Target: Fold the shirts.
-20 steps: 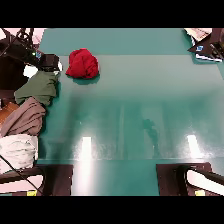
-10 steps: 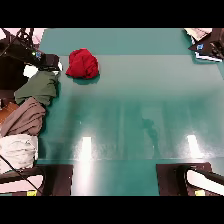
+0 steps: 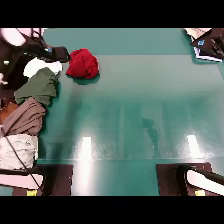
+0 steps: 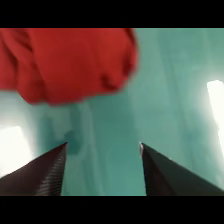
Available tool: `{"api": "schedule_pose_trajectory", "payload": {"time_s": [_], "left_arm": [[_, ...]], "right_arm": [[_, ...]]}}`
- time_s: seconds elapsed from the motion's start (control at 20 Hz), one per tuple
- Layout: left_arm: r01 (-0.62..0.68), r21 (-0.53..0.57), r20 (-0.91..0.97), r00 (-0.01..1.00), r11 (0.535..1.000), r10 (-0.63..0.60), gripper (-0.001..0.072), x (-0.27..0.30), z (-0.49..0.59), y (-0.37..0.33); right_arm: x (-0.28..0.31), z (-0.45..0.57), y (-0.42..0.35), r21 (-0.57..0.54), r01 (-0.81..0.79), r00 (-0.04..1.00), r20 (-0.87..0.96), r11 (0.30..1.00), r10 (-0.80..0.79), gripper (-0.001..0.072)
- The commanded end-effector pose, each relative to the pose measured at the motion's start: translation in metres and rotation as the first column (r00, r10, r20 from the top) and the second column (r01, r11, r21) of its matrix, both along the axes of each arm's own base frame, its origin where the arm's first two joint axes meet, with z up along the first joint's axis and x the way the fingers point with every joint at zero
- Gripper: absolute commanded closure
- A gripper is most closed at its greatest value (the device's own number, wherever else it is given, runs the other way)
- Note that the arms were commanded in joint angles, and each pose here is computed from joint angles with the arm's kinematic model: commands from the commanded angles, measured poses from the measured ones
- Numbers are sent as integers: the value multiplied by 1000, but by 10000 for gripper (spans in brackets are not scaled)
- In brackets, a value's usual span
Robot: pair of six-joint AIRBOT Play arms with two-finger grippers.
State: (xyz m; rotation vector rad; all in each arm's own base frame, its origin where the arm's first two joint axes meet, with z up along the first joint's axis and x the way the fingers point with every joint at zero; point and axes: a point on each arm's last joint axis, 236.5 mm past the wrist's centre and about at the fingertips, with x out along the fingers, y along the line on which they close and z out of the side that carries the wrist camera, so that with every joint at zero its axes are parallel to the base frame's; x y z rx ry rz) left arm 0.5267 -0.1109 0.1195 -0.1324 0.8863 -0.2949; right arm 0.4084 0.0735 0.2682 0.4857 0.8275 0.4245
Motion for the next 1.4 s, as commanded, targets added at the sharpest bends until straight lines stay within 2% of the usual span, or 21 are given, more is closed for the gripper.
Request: {"api": "schedule_pose_trajectory", "payload": {"time_s": [0.0, 0.35, 0.45, 0.5, 0.6, 0.65, 0.8, 0.95, 1.1, 1.2, 1.35], "left_arm": [[-47, 49, 8, 999, 998, 46, 151, 46, -69, 11], [-107, -8, 41, 993, 994, 108, 140, 87, -131, 8], [-112, -22, 41, 993, 993, 113, 158, 88, -132, 7], [-111, -28, 42, 993, 993, 112, 305, 89, -130, 5], [-97, -42, 29, 995, 994, 99, 650, 87, -118, 0], [-79, -42, 19, 997, 996, 80, 685, 85, -107, -3], [39, -28, 57, 998, 999, -37, 686, 77, -36, -17], [229, -91, 309, 932, 969, -191, 687, 43, 108, -54], [473, -137, 529, 778, 870, -340, 687, -47, 233, -100], [580, -129, 572, 706, 804, -417, 687, -109, 273, -121], [669, -104, 566, 648, 736, -509, 687, -170, 282, -149]], "right_arm": [[-1, -1, 1, -1, -5, 1000, -6, 1000, 5, 694], [-11, -8, 4, -8, -34, 998, -47, 999, 33, 693], [-11, -7, 4, -8, -33, 998, -46, 999, 32, 693], [-10, -7, 3, -8, -32, 999, -44, 999, 31, 693], [-10, -7, 3, -7, -30, 999, -41, 1000, 30, 694], [-8, -4, 3, -5, -23, 999, -28, 1000, 23, 693], [-2, 17, 1, 8, 15, 998, 57, 1000, -16, 693], [4, 54, -5, 26, 82, 976, 198, 996, -85, 694], [3, 90, -12, 51, 135, 935, 323, 989, -145, 694], [-2, 102, -12, 55, 145, 921, 357, 988, -155, 694], [-11, 108, -10, 49, 140, 917, 370, 989, -148, 693]]}}
